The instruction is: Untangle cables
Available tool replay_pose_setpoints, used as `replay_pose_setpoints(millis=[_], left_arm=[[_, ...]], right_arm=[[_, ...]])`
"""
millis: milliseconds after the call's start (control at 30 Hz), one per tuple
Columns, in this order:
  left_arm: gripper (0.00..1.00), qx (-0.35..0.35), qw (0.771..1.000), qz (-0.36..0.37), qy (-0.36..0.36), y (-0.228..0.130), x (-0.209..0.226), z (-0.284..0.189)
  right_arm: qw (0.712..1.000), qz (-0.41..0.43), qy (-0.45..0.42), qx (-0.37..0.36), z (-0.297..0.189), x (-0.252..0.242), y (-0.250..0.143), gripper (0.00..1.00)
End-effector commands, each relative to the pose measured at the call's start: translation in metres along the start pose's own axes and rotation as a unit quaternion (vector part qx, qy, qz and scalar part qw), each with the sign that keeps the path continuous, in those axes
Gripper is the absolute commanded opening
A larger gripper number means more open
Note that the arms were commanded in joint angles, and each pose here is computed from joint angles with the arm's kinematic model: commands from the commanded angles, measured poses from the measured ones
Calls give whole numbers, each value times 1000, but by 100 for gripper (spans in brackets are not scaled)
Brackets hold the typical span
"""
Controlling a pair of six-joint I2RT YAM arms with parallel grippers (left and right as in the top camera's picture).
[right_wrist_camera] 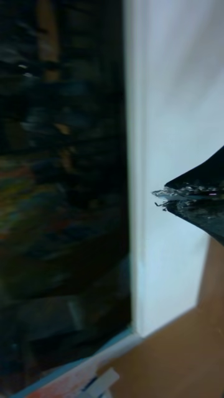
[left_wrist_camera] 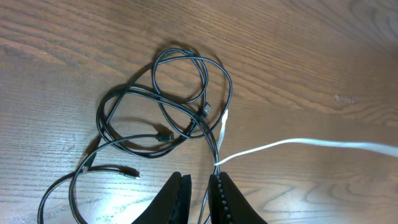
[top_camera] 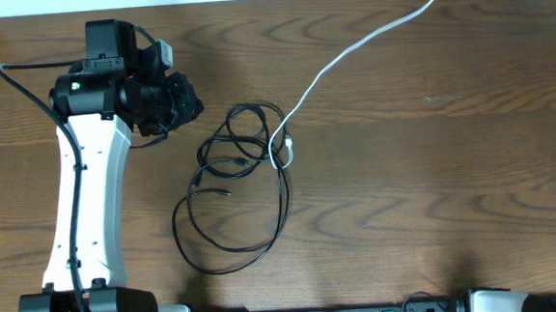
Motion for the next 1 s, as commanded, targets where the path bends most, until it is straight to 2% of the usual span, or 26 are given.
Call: replay_pose_setpoints(millis=[0, 233, 400, 533, 600, 733, 767, 967], left_arm=[[16, -3, 1000, 8, 3, 0, 2, -2], [16, -3, 1000, 8, 3, 0, 2, -2], [16, -7, 1000, 10, 1, 1, 1, -2], [16, -9, 1000, 11, 1, 2, 1, -2], [15, -11, 1000, 12, 0, 2, 0, -2], [16, -10, 1000, 12, 0, 2, 0, -2], [16, -10, 1000, 12, 0, 2, 0, -2], [16, -10, 1000, 12, 0, 2, 0, -2]], right_arm=[[998, -15, -22, -49, -20, -2, 26, 1], [985, -46, -121, -110, -54, -31, 57, 1], [976, -33, -199, -81, -67, -70, 49, 1], [972, 21, -227, 52, -50, -106, -3, 1], [959, 74, -216, 167, -32, -126, -51, 1], [929, 117, -165, 311, -5, -136, -115, 1], [903, 123, -143, 387, 13, -138, -151, 1], [797, 125, -150, 571, 54, -153, -253, 1]])
Point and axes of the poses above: each gripper's point midway between its finger pads, its own z axis out along the fingers, its own x axis along the line the jaws close on, y = z × x, the point moved 8 cm from there along -z, back along the fingers, and after that the axes turned 5 degrees about -z, right-handed, at the moved point
